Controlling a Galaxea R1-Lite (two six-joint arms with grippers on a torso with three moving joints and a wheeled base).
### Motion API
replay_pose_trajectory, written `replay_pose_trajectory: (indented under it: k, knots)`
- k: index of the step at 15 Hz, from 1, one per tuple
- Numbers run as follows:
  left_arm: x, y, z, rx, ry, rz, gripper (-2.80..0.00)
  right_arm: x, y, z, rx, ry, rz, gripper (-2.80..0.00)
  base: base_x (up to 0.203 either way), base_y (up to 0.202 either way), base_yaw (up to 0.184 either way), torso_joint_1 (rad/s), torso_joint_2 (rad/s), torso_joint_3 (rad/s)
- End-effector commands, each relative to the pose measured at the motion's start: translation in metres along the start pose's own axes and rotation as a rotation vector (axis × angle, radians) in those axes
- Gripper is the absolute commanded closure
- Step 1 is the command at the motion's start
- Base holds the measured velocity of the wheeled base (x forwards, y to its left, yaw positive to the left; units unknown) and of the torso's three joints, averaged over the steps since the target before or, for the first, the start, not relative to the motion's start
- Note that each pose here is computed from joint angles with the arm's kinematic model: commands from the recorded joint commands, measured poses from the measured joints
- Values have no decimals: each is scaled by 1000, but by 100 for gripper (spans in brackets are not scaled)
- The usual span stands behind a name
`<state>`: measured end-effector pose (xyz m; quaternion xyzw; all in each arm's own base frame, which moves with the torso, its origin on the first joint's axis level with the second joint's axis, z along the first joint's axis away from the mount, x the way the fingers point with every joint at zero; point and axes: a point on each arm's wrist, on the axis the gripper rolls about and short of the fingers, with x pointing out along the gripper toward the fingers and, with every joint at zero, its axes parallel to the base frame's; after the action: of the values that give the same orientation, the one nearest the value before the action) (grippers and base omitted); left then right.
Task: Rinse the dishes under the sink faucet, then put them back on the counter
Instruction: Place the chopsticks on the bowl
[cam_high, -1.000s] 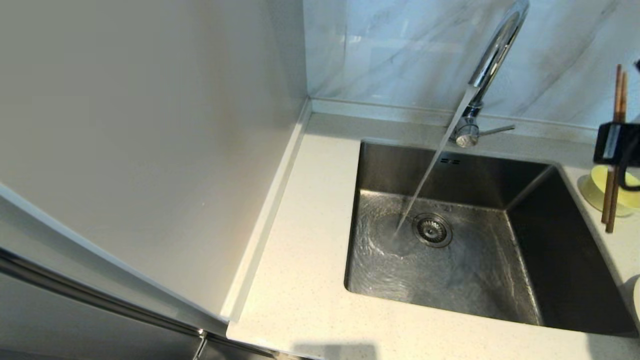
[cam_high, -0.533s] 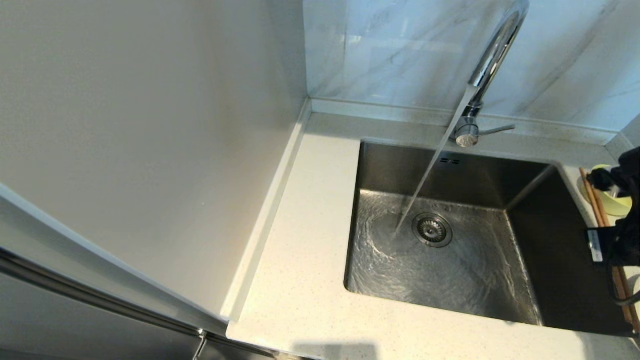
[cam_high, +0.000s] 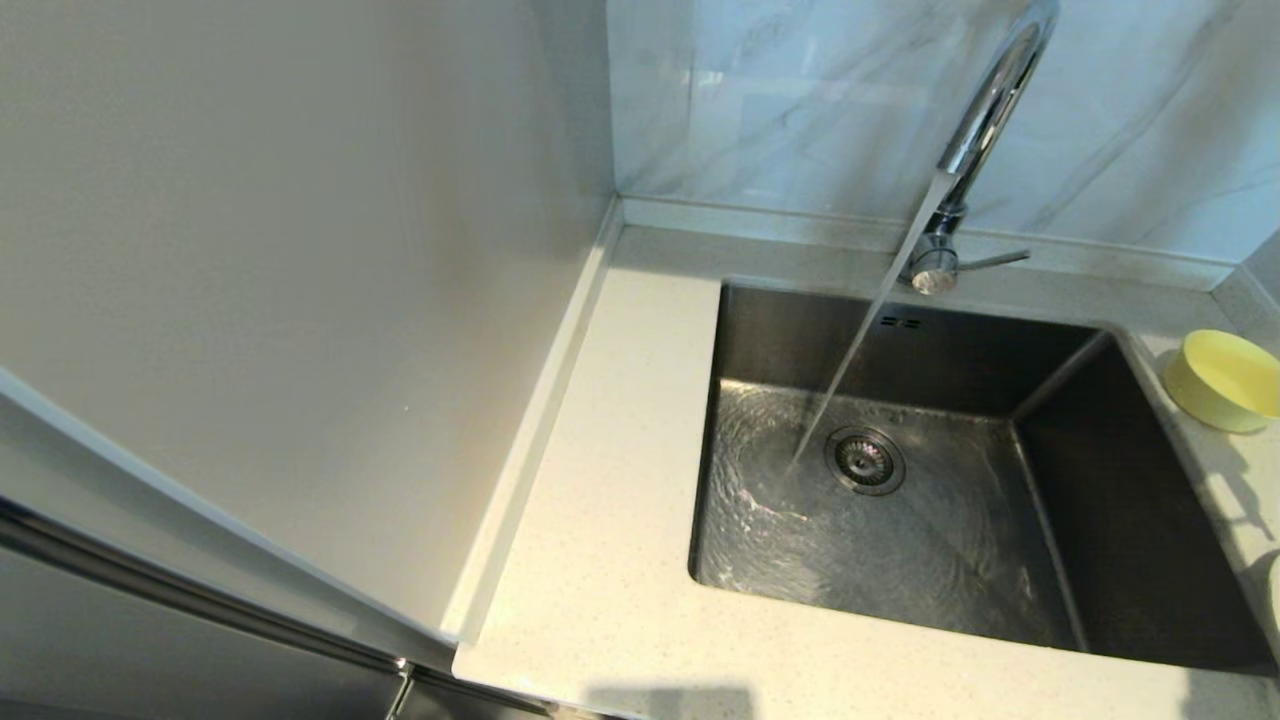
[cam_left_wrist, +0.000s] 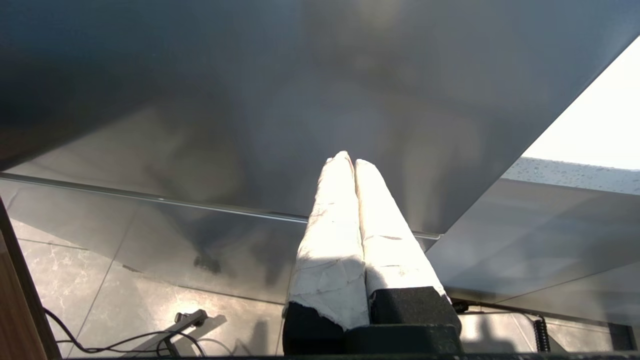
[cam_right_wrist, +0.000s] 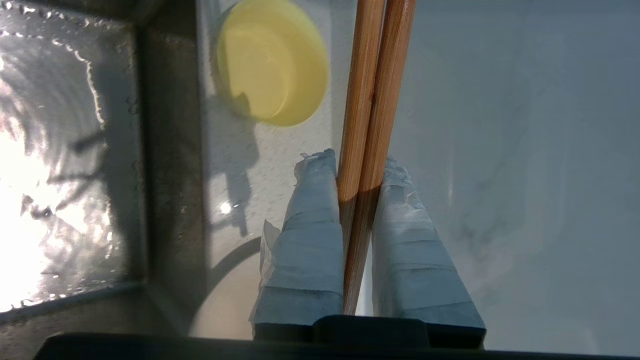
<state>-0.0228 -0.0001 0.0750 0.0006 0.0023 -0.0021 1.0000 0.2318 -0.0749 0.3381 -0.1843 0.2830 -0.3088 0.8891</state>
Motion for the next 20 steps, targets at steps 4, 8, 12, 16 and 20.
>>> replay_pose_trajectory:
  k: [4, 8, 12, 16, 20]
  knots:
    - [0, 0, 0, 0, 0, 0, 0, 11, -16, 32, -39, 50, 84, 0, 0, 0, 0, 0, 0, 0]
    - [0, 0, 0, 0, 0, 0, 0, 57, -1, 22, -73, 180, 194, 0, 0, 0, 0, 0, 0, 0]
    - [0, 0, 0, 0, 0, 0, 0, 95, 6, 20, -60, 198, 168, 0, 0, 0, 0, 0, 0, 0]
    - [0, 0, 0, 0, 0, 0, 0, 125, 19, 14, -37, 255, 138, 0, 0, 0, 0, 0, 0, 0]
    - [0, 0, 0, 0, 0, 0, 0, 149, 30, 12, -31, 255, 106, 0, 0, 0, 0, 0, 0, 0]
